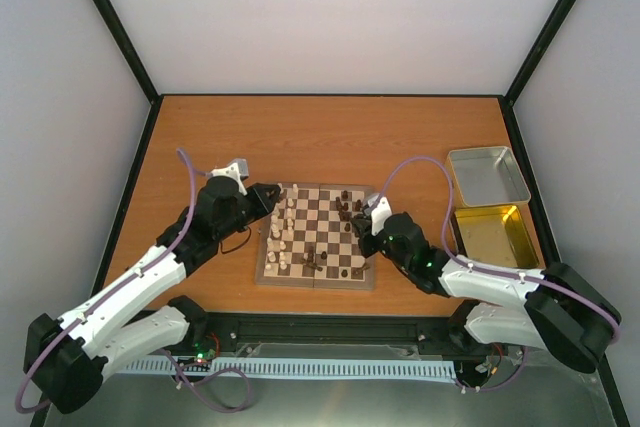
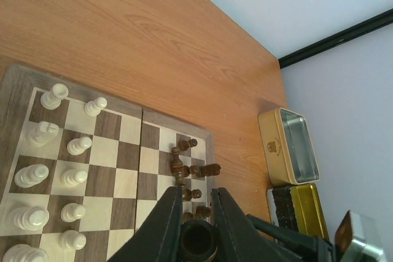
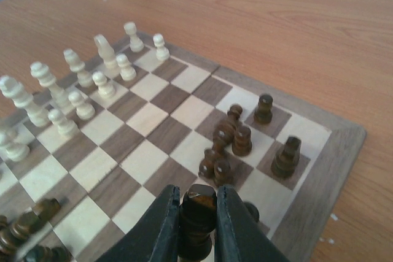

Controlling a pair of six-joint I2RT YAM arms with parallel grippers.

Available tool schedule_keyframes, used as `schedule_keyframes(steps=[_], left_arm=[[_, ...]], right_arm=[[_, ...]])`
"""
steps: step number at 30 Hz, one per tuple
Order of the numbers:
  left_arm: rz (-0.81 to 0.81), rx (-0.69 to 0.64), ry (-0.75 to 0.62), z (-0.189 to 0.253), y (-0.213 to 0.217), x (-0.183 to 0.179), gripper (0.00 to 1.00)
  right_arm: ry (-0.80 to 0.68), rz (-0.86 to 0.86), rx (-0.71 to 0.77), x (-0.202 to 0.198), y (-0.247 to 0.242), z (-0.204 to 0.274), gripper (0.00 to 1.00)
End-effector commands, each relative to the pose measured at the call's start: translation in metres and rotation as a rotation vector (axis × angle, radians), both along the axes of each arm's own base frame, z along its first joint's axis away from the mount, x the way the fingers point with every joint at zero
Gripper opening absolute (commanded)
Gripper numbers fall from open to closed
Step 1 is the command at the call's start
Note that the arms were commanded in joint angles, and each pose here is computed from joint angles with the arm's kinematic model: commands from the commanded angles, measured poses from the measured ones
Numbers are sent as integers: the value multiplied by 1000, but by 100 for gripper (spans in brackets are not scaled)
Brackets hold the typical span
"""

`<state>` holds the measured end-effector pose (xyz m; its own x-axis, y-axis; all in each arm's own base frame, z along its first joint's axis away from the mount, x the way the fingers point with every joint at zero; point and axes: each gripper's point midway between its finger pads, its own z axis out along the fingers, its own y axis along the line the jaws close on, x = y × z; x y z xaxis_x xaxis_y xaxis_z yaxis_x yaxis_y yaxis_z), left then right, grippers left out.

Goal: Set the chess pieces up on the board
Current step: Place the chess piece on the chessboard.

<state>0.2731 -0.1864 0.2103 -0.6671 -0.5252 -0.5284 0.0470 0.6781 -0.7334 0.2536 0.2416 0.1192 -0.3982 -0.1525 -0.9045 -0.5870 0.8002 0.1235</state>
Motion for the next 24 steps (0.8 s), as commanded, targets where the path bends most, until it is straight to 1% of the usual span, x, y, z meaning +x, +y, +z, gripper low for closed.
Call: schedule_keyframes(steps=[1, 9, 15, 18, 21, 24], left_arm=[[10, 6, -75, 27, 3, 9, 1], [28, 4, -73, 27, 7, 8, 1], [47, -12, -63, 24, 10, 7, 1], [50, -9, -61, 23, 10, 8, 1], [49, -3, -60, 22, 9, 10, 1], [50, 1, -62, 23, 9, 11, 1]], right_arm=[[-41, -6, -8, -3, -7, -9, 10], [-96, 73, 10, -13, -1, -19, 11], [-97, 90, 8, -13, 2, -22, 12], [-97, 91, 13, -15, 0, -23, 15], [-79, 81, 11, -15, -1, -27, 21], [-61, 77, 4, -15, -2, -32, 23]])
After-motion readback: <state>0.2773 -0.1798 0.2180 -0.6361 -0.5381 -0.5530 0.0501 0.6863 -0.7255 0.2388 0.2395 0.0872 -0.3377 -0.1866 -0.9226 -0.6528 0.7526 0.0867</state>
